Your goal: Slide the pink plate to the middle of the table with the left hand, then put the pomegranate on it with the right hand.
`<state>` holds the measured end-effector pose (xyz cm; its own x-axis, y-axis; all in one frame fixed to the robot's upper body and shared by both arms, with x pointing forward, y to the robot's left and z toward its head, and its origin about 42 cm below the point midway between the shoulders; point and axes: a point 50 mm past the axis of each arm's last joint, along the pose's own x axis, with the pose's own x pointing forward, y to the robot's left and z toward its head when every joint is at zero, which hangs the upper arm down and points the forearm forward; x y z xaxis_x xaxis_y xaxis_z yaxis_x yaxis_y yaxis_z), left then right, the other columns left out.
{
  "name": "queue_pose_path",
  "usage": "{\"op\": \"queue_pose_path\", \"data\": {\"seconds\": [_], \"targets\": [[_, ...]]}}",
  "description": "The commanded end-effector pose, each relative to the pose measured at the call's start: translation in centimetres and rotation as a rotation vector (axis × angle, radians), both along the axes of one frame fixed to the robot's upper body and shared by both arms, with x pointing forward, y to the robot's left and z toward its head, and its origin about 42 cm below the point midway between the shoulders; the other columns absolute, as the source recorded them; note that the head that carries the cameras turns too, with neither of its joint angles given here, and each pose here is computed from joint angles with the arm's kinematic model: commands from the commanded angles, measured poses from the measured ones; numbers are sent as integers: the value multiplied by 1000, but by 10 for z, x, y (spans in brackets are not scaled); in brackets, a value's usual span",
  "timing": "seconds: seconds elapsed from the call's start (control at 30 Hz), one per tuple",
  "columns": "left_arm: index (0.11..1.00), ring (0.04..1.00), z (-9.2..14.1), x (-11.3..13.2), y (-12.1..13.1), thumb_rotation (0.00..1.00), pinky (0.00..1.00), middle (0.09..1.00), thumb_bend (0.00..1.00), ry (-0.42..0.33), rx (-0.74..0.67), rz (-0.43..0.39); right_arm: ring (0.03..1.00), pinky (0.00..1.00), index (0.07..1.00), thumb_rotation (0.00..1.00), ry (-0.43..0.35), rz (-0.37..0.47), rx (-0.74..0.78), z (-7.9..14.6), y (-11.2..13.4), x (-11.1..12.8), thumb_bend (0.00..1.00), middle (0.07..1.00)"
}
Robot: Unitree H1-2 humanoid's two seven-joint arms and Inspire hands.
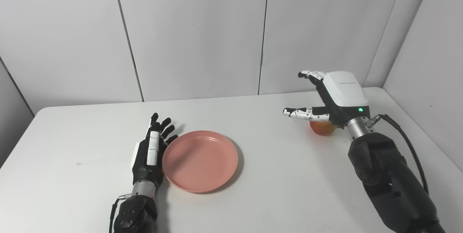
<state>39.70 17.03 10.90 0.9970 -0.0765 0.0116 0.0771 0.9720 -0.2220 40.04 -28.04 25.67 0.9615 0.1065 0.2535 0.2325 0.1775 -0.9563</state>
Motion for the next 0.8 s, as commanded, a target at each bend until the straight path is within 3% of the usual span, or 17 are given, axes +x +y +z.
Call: {"op": "queue_pose_path", "data": {"seconds": [0.0, 0.3, 0.5, 0.77], "targets": [[1000, 885, -1, 0, -4, 880, 803, 906, 1000, 20, 0, -9, 727, 643, 756, 788, -88, -8, -46, 24, -7, 11, 898, 769], [1000, 883, -2, -1, -5, 876, 818, 900, 1000, 24, -7, -4, 696, 629, 745, 769, -37, -67, -96, 8, -19, 34, 886, 743], [1000, 889, -2, -2, -4, 878, 815, 900, 1000, 25, -9, -2, 725, 689, 762, 775, 47, -122, -55, -3, -28, 50, 898, 760], [1000, 883, -3, -4, -4, 874, 805, 898, 1000, 29, -10, 1, 720, 668, 752, 775, 88, -163, -37, -16, -38, 61, 899, 761]]}}
